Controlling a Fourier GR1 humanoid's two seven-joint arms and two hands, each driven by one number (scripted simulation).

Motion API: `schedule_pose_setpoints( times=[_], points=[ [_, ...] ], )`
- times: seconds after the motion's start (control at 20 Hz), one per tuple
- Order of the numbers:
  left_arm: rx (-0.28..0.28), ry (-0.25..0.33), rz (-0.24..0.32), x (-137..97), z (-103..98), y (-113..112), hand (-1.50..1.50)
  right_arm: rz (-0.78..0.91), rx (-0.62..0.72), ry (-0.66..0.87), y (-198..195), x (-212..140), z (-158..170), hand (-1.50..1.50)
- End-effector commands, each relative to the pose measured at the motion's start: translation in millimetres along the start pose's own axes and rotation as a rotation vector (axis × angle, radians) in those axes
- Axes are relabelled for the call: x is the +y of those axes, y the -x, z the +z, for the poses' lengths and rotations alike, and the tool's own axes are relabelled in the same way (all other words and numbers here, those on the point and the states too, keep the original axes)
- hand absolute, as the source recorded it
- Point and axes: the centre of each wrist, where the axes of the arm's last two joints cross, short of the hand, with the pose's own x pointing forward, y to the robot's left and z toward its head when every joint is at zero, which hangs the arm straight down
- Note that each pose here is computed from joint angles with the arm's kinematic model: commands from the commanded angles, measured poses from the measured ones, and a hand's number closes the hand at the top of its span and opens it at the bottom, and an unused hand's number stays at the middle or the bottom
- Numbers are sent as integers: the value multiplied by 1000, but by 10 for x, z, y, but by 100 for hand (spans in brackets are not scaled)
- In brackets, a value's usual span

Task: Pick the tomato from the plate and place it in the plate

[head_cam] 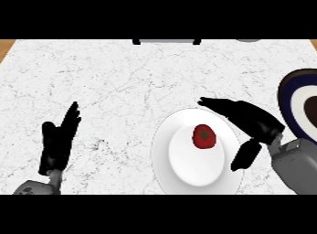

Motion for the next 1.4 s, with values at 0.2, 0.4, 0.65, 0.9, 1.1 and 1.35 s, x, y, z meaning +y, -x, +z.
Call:
schedule_pose_setpoints(
  times=[0.2,0.4,0.65,0.9,1.1,1.35],
  points=[
    [4,13,6,-36,61,-83,0,0,57,-70,-40,-173,-298,-150],
    [-13,3,7,-63,-85,17,0,22,71,-94,-66,83,-334,-150],
    [2,4,-8,131,-29,-45,0,42,45,-106,55,267,-469,-150],
    [6,2,-10,138,67,-172,0,24,66,-102,-80,393,-388,-150],
    [15,4,-8,9,-53,-73,0,28,67,-121,-102,239,-388,-150],
    [8,2,-4,16,178,-13,0,39,89,-154,128,485,-578,-150]
  ],
)
